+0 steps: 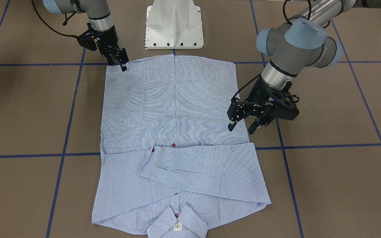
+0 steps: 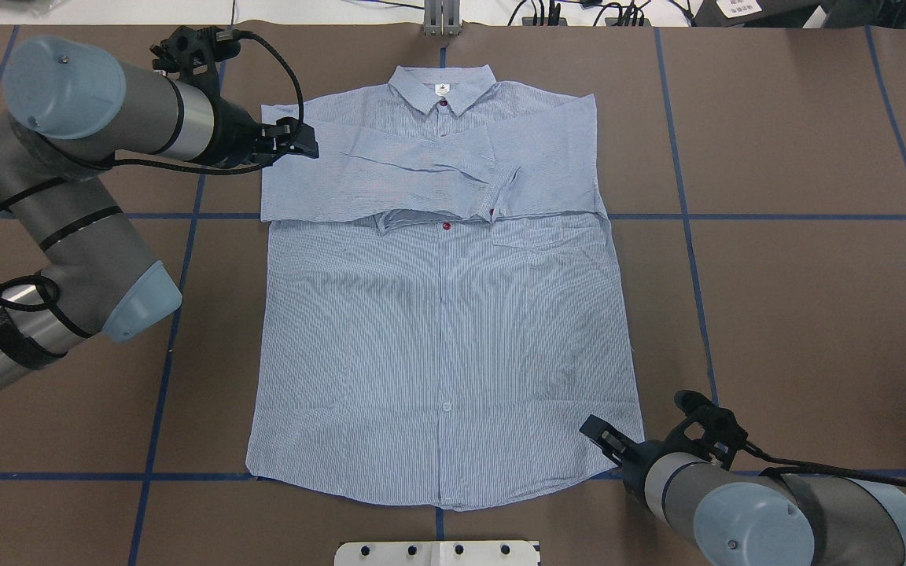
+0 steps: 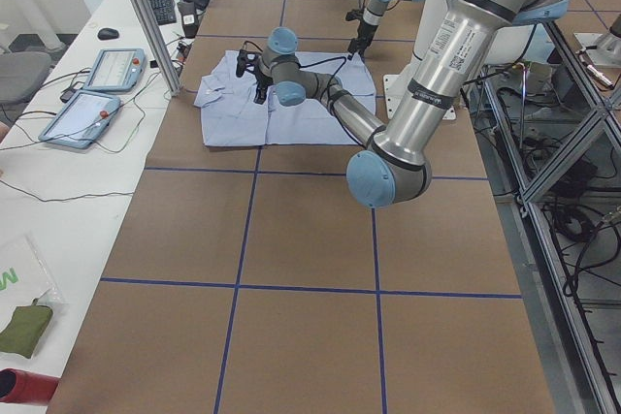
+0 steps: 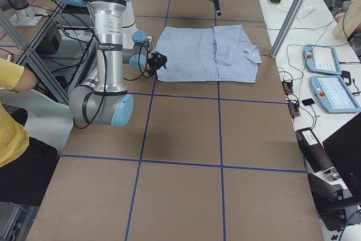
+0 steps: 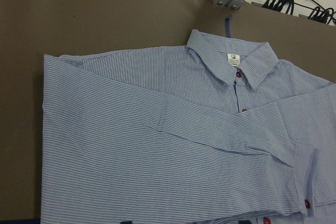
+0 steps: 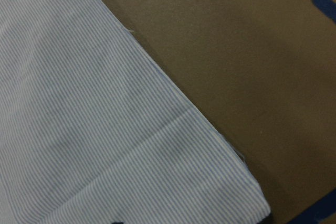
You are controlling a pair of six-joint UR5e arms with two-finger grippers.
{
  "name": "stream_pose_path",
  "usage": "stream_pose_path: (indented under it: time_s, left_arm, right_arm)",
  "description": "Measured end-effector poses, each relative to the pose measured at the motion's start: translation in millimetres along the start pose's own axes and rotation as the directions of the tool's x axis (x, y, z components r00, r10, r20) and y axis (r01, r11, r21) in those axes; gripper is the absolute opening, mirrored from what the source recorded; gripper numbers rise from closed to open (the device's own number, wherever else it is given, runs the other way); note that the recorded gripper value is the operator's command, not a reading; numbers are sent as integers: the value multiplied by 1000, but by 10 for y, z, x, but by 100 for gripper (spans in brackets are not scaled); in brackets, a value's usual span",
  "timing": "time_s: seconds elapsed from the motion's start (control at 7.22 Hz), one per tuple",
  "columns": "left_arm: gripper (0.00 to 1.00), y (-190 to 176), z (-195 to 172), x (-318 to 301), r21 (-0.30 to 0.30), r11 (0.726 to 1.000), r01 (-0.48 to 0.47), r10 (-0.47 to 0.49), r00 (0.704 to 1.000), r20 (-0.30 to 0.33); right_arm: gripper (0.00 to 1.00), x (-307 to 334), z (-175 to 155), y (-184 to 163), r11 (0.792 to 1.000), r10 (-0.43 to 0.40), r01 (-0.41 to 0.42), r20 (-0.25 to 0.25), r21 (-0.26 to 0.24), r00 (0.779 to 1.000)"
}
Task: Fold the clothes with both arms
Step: 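Release the sleeve and withdraw the left gripper while the right gripper moves to the hem, then move the left gripper down to the hem corner nearest the robot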
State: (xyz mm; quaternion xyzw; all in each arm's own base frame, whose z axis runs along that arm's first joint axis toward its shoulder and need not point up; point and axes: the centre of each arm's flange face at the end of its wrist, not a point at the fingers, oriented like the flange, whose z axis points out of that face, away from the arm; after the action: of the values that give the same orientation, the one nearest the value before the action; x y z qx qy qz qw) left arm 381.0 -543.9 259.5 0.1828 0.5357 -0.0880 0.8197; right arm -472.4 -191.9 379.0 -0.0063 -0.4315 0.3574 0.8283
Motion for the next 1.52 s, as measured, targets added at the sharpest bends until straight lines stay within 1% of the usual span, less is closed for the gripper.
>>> stream_pose_path:
  time_s: [0.28,0.55,0.69,0.97,1.11,1.39,1.52]
  left_arm:
    - [77,4,-12,-4,0,1000,2,-2,1000,-1]
    - [77,14,-5,-22,-1,1000,3,-3,1000,2]
    - [77,18,-4,-23,-2,1000,3,-3,1000,2]
    - [77,20,-6,-23,-2,1000,2,-2,1000,1]
    - [77,20,-6,-22,-2,1000,2,-2,1000,1]
    - [77,19,-3,-26,-2,1000,3,-3,1000,2]
    - [77,19,-4,-29,-2,1000,3,-3,1000,2]
  right_arm:
    - [83,108,-45,-86,1000,-4,4,-14,8,1000]
    - [83,197,-23,-128,1000,-10,11,-30,16,999]
    - [78,213,-16,-126,1000,-12,13,-33,17,999]
    - [65,221,1,-115,1000,-14,15,-36,17,999]
    - [54,220,14,-108,1000,-15,15,-36,18,999]
    - [9,208,16,-98,1000,-14,15,-33,16,999]
    - [0,205,16,-97,1000,-13,14,-33,16,999]
